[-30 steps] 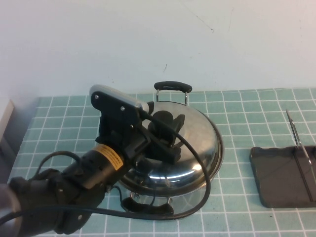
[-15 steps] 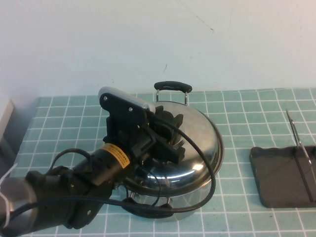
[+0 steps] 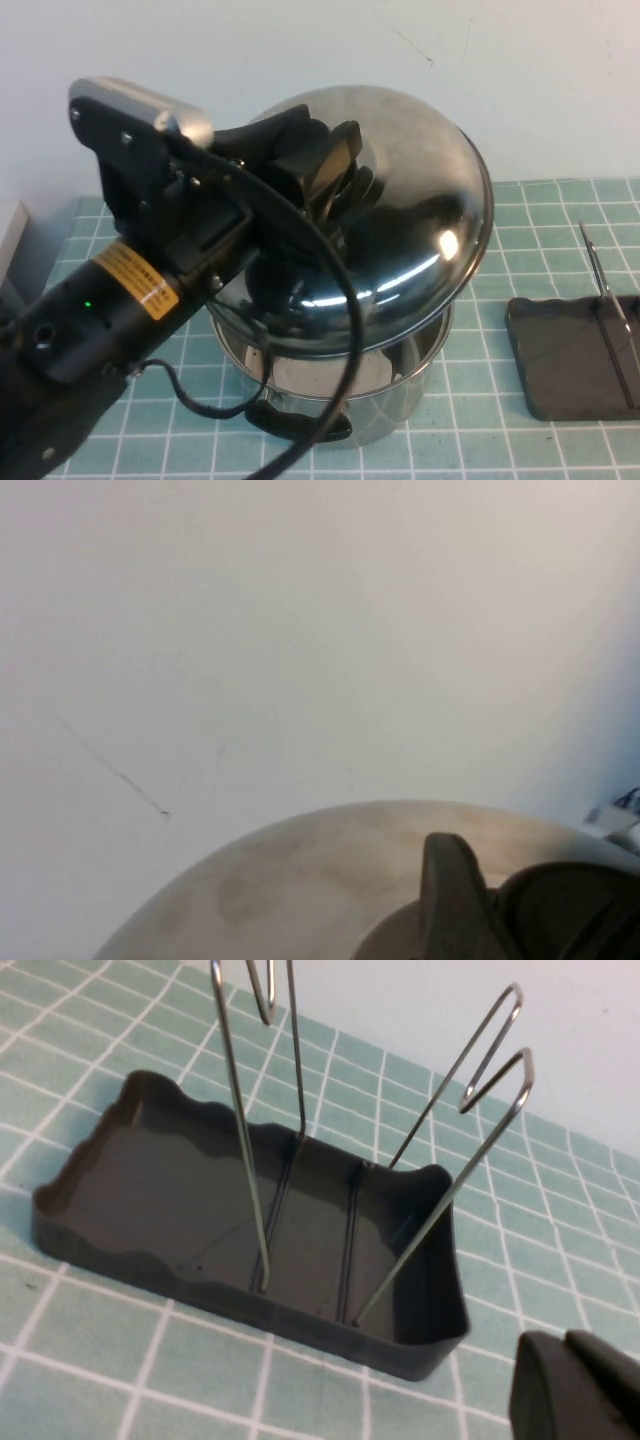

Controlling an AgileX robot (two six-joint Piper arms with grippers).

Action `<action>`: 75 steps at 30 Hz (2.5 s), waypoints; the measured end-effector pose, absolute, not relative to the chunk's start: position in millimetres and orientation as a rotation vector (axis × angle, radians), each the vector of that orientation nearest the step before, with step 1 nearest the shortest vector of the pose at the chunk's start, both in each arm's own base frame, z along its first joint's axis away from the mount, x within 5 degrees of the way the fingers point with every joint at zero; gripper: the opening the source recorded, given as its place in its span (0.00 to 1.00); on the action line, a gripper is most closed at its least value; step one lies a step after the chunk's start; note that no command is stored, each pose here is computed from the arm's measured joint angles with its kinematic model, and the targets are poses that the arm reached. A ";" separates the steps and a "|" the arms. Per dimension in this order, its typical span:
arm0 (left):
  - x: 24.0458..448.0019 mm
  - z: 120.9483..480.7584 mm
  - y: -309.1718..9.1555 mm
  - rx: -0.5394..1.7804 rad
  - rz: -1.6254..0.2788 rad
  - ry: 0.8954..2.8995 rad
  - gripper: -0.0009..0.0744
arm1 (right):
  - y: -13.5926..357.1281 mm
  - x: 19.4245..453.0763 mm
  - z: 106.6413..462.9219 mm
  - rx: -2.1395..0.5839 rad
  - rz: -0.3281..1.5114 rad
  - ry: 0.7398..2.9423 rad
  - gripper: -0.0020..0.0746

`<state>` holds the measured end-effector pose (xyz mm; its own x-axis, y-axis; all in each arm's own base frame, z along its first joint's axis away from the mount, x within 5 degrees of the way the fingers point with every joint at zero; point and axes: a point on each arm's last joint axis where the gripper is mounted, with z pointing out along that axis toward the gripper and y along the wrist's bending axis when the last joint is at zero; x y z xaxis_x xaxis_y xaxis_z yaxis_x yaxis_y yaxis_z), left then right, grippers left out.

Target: Put pot lid on rack

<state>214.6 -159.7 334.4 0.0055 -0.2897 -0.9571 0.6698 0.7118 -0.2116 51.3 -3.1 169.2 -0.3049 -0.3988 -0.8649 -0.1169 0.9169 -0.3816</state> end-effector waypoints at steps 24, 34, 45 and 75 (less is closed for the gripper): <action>214.0 297.3 -201.7 0.442 -1.376 1.415 0.43 | 28.2 50.3 183.8 0.414 0.833 1.753 0.02; 225.0 297.4 -200.0 0.360 -1.333 1.319 0.43 | 47.6 48.7 242.2 0.151 1.079 1.556 0.14; 223.2 302.7 -204.6 0.458 -1.310 1.277 0.43 | 65.2 80.5 292.0 -0.010 1.215 1.669 0.66; 216.3 299.2 -216.1 0.498 -1.260 1.288 0.43 | 91.6 188.8 327.7 -0.296 1.464 1.787 0.19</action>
